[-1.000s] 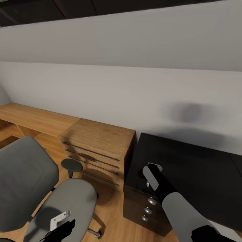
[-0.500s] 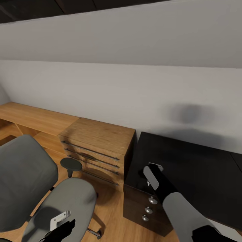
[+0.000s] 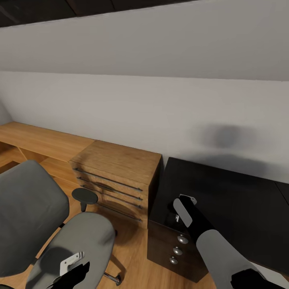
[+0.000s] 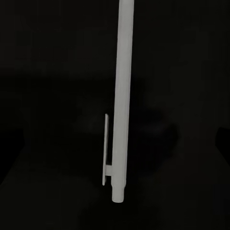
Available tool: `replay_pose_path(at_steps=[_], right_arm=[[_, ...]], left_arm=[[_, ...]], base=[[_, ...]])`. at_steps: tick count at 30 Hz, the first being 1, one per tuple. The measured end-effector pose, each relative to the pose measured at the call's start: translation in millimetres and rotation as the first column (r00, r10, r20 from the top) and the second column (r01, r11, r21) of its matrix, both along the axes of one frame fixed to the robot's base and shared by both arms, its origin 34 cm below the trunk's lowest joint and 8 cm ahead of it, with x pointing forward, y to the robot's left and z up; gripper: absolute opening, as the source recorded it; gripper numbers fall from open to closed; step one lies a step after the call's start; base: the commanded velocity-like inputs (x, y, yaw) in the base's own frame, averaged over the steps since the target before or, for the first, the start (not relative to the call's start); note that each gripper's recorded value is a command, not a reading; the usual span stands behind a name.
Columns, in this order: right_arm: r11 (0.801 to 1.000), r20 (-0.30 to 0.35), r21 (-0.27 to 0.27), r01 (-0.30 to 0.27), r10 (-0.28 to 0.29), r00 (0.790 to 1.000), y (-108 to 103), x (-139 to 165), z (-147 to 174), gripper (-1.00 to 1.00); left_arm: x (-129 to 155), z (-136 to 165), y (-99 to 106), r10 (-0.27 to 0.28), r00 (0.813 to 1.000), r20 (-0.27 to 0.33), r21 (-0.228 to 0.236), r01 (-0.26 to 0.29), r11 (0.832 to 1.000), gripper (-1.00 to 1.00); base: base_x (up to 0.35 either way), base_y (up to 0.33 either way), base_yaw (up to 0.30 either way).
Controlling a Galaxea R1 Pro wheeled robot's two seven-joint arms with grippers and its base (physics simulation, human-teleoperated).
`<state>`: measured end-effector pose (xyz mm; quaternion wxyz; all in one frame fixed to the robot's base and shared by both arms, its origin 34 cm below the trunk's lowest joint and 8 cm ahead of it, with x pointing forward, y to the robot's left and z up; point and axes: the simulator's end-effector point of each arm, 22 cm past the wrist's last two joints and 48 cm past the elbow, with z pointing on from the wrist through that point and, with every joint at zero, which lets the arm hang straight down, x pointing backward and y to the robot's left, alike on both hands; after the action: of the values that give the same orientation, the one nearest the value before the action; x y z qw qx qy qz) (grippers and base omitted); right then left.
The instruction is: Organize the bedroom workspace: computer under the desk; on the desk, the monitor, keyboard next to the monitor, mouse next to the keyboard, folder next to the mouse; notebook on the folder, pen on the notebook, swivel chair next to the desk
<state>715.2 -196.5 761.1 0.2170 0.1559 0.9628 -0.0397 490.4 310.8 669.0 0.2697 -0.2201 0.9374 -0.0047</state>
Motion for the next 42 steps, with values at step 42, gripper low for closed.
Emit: replay_pose_path(at_steps=[42], right_arm=[[1.0, -0.002, 0.002, 0.0, 0.0, 1.0, 0.8, 1.7, -26.3, 1.0]], left_arm=[[3.8, -24.6, -0.4, -0.001, 1.0, 0.004, 0.0, 0.001, 1.0, 1.0]], base=[[0.0, 0.0, 0.0]])
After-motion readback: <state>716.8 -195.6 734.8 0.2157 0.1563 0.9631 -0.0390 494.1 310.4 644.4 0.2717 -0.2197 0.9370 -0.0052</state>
